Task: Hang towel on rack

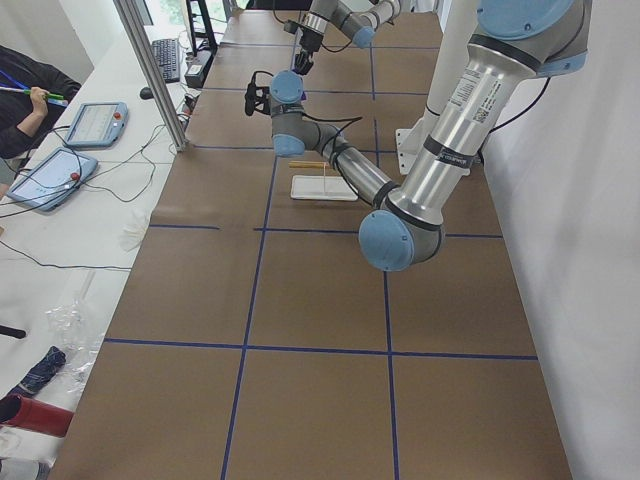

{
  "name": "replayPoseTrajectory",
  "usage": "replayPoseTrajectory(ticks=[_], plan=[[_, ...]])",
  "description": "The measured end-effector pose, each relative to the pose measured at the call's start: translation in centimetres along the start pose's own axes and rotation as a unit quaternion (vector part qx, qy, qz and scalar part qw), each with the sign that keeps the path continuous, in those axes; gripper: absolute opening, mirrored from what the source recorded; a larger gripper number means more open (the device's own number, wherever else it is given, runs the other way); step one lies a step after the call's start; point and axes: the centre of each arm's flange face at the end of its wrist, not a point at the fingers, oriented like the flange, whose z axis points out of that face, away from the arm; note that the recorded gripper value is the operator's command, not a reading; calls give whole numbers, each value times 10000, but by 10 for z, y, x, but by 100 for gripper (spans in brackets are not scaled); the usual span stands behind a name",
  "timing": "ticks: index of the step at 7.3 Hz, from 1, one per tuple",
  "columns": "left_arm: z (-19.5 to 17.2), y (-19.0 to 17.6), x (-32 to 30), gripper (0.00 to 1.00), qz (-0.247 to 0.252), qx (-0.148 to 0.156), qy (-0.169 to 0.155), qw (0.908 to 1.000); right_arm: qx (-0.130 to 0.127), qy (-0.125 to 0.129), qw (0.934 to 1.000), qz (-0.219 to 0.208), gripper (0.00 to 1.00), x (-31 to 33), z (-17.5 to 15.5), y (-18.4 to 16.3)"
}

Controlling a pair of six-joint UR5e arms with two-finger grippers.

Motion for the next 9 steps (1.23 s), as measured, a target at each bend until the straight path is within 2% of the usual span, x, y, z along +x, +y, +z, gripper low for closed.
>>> replayPoseTrajectory(ticks=[2, 4, 9], plan=[[27, 28, 53, 100, -261, -187, 354, 9989, -59, -17, 10000, -76, 0, -22, 6, 2], [35, 36, 82, 99, -222, -249, 541, 9980, -133, -106, 9997, -200, 0, -34, 8, 9], [39, 36, 89, 93, -198, -244, 586, 9978, -186, -417, 9982, -396, 0, -55, -8, 20]])
